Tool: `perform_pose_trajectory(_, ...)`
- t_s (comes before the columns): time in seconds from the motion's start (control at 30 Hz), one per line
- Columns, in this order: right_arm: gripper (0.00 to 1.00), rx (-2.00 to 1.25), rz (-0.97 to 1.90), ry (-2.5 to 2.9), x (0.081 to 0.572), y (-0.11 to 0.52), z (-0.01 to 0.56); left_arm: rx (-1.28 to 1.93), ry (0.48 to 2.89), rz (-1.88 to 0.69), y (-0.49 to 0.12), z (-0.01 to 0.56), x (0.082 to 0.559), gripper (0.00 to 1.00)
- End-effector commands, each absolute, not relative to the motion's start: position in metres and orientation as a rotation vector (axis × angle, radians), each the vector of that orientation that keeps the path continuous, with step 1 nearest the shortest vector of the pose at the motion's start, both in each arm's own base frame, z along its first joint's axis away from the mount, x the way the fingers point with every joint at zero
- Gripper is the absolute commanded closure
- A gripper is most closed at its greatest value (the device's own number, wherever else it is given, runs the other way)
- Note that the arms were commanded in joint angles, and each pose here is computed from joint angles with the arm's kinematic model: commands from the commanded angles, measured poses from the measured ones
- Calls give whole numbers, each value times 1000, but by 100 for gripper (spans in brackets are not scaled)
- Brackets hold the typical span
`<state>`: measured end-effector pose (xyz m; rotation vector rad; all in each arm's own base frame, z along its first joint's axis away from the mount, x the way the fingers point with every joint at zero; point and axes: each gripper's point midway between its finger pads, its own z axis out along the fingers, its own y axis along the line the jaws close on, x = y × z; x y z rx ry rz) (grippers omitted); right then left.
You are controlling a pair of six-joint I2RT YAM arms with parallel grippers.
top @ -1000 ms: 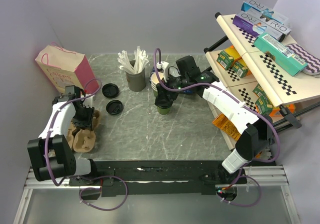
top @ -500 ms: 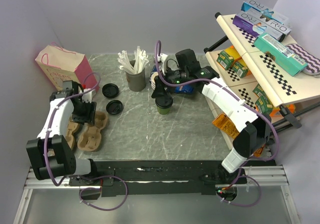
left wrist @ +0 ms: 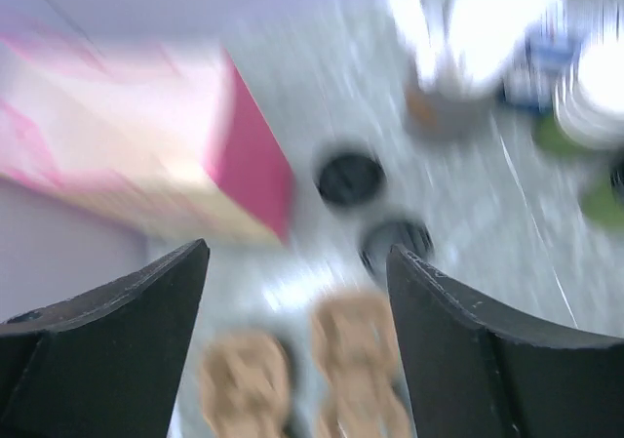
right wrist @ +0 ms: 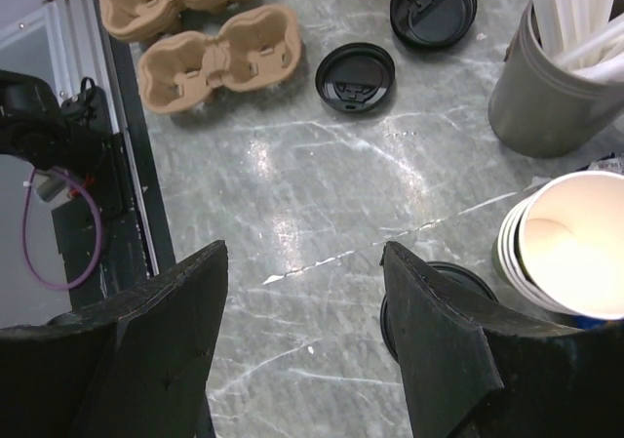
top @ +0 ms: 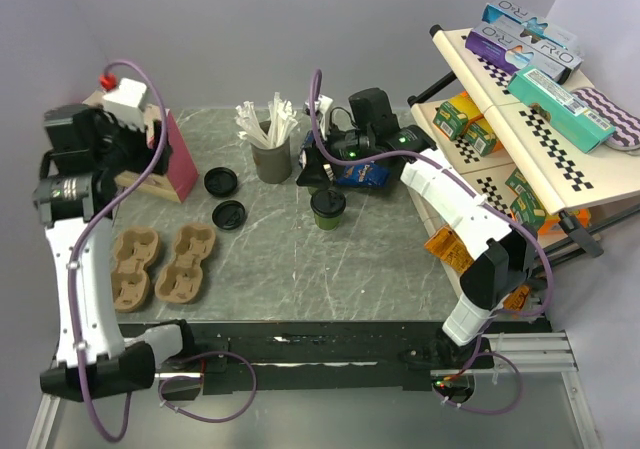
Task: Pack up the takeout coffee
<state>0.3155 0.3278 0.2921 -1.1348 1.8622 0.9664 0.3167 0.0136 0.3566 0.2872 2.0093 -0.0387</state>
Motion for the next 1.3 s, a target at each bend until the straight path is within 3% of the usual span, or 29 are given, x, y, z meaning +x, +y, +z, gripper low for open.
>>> perform_pose_trajectory(0.0,29,-1118,994,1768,317,334,324,308,1759,105,28,429,348,20)
perform_pose_trajectory(0.3,28,-1125,977,1757,310,328,321,259,1866,206,89,442,424,23)
perform_pose_trajectory(0.47,28,-1124,962,1759,310,326,319,59,1907,204,129,426,456,16)
perform_pose_trajectory(0.7,28,-1129,935,1771,312,322,313,-268,1866,110,152,411,470,12)
perform_pose_trajectory(1.27,28,-1123,921,1817,320,322,301,-459,1881,-12,177,377,498,18)
